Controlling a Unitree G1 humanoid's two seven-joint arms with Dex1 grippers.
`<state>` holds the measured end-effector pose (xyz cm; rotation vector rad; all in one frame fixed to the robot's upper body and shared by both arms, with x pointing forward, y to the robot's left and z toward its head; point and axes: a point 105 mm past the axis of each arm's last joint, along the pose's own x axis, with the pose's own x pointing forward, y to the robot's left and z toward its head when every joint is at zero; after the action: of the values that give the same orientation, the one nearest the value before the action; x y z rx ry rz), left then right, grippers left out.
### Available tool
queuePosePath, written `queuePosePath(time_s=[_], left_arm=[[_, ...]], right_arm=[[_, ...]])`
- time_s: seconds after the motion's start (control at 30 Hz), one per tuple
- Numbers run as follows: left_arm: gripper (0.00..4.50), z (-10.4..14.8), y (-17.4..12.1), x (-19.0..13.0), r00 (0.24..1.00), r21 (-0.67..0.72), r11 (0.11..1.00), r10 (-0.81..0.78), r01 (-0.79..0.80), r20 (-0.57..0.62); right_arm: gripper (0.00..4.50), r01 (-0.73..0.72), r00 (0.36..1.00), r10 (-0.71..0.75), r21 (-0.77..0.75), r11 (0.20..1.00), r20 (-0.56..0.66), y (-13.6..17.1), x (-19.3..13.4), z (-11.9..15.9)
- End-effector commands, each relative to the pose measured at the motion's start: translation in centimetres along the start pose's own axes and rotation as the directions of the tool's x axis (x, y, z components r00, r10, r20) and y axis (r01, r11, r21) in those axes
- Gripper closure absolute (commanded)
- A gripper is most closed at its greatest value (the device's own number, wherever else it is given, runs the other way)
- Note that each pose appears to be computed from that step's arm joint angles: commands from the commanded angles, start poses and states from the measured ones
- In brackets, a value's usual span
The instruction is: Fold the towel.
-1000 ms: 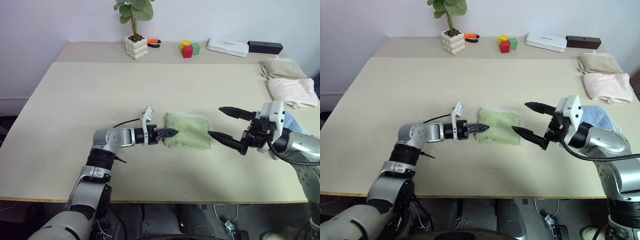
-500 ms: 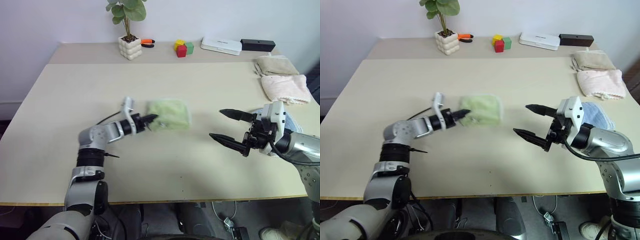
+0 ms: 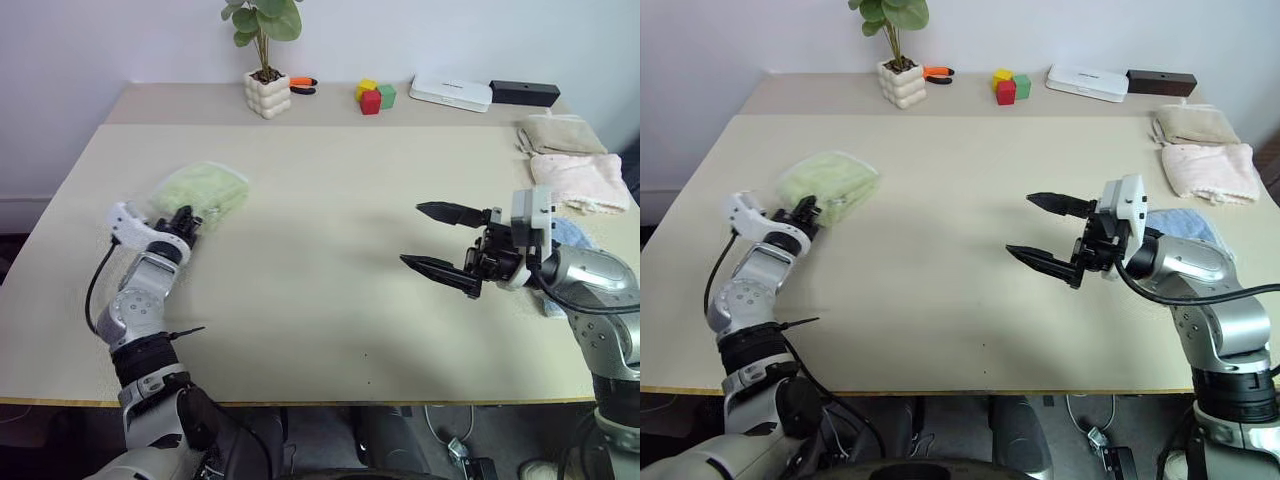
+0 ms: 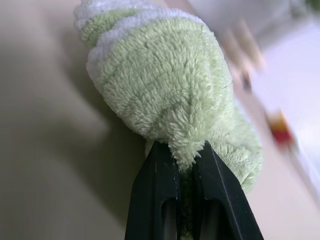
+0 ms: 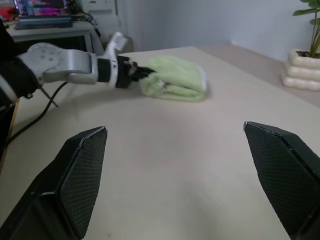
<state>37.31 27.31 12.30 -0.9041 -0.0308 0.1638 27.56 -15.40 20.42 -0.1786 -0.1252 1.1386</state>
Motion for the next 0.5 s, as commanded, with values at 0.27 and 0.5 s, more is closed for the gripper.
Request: queuePosePath(time_s=[0.27, 0.5], left_arm=[[4.44, 2.5, 2.9, -3.6, 0.954, -0.038, 0.982, 0.189, -0.186, 0.232], [4.44, 2.4, 3.6, -4.9, 0.925, -0.032, 0.963, 0.267, -0.268, 0.27]], right_arm=[[0.0, -0.011, 1.0, 0.011, -0.049, 0.999, 0.009, -0.5, 0.2, 0.4], [0.0, -0.002, 1.0, 0.002, -0.048, 0.999, 0.003, -0.6, 0.1, 0.2]])
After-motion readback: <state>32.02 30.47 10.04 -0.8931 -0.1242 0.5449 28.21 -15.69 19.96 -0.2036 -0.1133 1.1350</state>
